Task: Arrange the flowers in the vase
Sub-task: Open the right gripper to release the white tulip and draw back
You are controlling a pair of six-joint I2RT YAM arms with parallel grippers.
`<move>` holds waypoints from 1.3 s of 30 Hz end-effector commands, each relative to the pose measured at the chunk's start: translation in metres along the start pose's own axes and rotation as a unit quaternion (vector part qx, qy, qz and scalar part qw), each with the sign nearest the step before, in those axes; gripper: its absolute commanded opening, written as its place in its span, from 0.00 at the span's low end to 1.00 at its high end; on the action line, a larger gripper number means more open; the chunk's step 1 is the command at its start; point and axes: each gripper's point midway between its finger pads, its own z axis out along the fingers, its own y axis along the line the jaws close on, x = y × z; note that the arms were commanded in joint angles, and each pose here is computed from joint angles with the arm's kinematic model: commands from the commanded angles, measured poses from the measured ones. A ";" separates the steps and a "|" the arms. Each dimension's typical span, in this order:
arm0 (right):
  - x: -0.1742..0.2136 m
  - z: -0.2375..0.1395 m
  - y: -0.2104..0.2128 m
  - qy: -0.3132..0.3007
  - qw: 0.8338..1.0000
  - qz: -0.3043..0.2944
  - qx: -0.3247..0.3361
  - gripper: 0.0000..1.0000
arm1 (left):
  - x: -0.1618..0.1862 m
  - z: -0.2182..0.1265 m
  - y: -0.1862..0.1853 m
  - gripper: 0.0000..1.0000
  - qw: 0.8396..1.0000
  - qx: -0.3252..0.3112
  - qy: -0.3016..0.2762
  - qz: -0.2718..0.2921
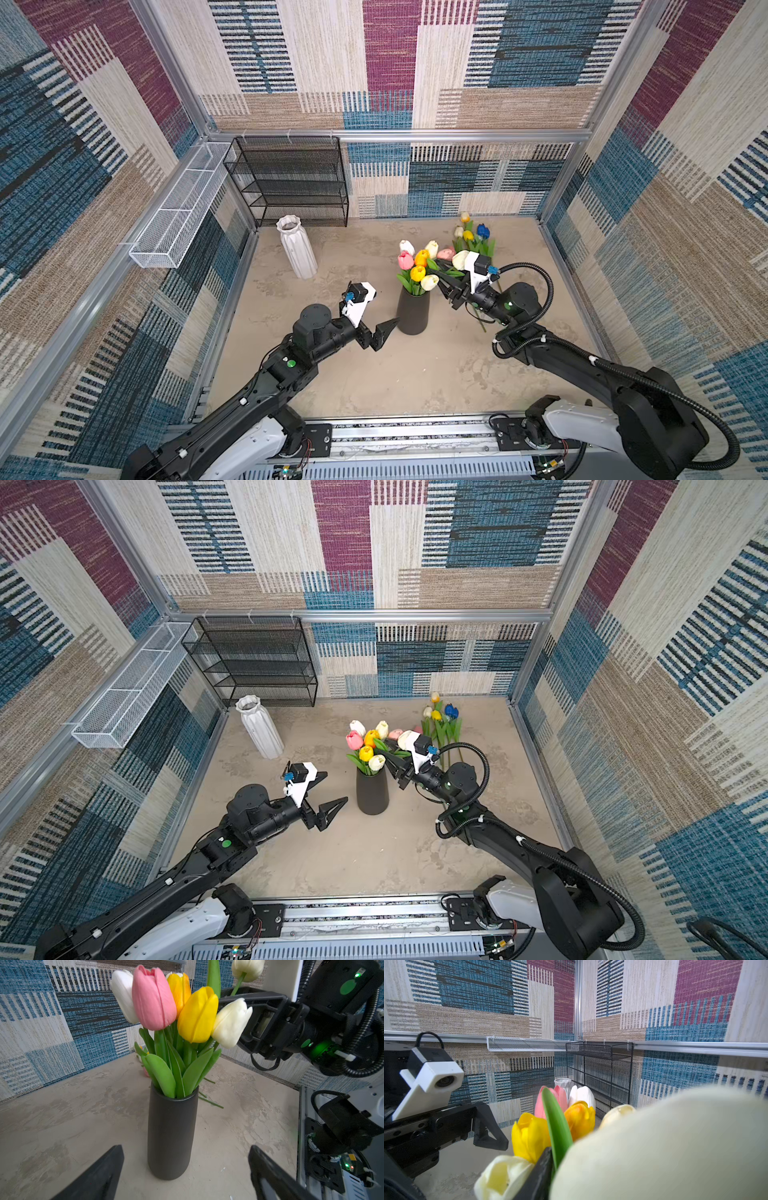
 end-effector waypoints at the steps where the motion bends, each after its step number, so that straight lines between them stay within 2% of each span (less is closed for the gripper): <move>1: 0.001 0.003 0.003 0.023 1.000 0.001 -0.011 0.29 | -0.013 -0.002 0.001 0.96 1.000 -0.005 -0.024 0.012; 8: -0.005 0.013 0.007 0.036 0.999 0.004 -0.035 0.15 | -0.013 -0.003 0.002 0.96 1.000 -0.007 -0.025 0.009; 13: 0.000 0.019 0.007 0.045 0.998 0.005 -0.045 0.15 | -0.013 -0.002 0.003 0.96 1.000 -0.009 -0.024 0.011; 26: 0.046 0.024 0.004 0.096 0.994 0.022 -0.054 0.13 | -0.007 -0.001 0.004 0.96 1.000 -0.012 -0.023 0.006; 31: 0.046 0.024 0.003 0.096 0.994 0.021 -0.050 0.19 | -0.007 0.001 0.005 0.96 1.000 -0.012 -0.024 0.006; 34: 0.037 0.022 0.002 0.087 0.995 0.014 -0.043 0.31 | -0.007 0.000 0.005 0.96 1.000 -0.012 -0.025 0.005; 39: 0.029 0.017 0.001 0.084 0.996 0.005 -0.030 0.46 | -0.006 0.001 0.006 0.97 1.000 -0.014 -0.024 0.006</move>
